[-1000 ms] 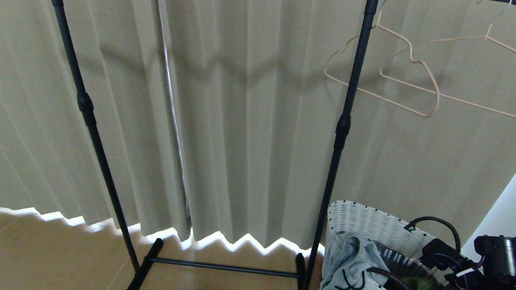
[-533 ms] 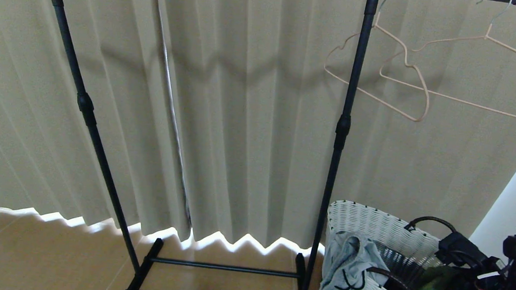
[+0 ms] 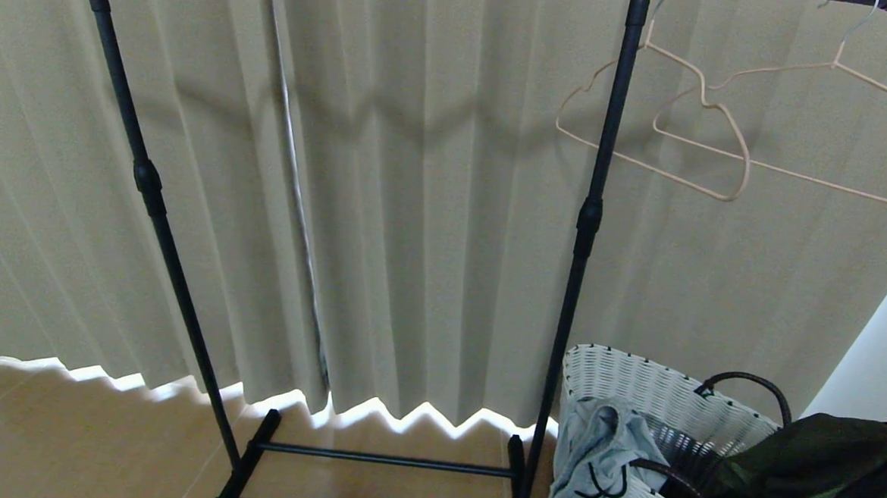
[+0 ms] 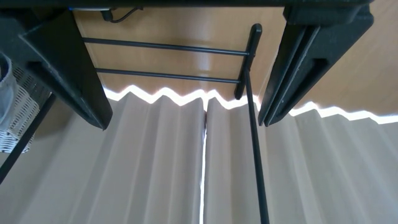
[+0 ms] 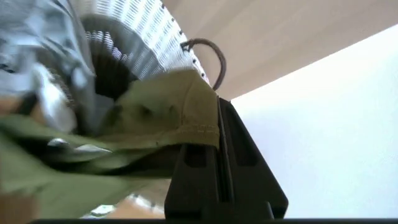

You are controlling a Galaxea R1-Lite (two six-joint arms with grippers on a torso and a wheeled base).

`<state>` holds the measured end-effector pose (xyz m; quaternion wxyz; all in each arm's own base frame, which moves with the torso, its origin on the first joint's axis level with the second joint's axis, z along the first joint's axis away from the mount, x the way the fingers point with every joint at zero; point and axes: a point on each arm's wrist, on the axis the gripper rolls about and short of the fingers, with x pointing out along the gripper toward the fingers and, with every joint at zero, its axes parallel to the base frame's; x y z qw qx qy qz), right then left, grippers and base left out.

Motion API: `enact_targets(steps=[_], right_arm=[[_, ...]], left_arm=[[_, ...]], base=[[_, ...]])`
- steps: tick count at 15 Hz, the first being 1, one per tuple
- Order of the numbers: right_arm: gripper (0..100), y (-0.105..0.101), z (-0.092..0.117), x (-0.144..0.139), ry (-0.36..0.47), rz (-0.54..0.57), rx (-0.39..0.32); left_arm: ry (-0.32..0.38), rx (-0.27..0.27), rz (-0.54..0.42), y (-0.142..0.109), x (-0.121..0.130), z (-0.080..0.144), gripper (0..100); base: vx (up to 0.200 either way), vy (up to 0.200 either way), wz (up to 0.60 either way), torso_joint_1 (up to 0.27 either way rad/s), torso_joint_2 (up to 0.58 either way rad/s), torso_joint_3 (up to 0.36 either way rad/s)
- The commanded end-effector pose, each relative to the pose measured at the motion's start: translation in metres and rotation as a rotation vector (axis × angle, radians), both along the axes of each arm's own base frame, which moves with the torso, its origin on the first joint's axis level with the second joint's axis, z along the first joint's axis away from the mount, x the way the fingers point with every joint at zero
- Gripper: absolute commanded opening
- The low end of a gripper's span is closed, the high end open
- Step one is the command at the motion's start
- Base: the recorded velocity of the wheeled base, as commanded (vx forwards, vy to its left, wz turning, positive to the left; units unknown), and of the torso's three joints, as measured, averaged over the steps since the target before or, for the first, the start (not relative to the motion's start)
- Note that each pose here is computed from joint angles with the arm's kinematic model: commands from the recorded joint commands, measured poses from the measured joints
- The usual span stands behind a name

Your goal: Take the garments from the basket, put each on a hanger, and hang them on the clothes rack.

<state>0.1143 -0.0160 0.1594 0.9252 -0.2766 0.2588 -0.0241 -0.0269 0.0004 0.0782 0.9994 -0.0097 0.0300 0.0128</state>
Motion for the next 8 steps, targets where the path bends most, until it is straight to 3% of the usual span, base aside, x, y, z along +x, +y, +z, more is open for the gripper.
enact_targets(steps=[1,8], right_arm=[[0,0.007,0.052,-0.049,-0.244,0.0,0.032],[0,0.007,0.042,-0.054,-0.224,0.002,0.035]], left_arm=[[0.0,-0.001,0.001,0.0,0.0,0.0,100],[0.001,0.002,0.001,0.0,0.0,0.0,100]], base=[[0.0,0.0,0.0,0.0,0.0,0.0],[0.0,0.0,0.0,0.0,0.0,0.0]])
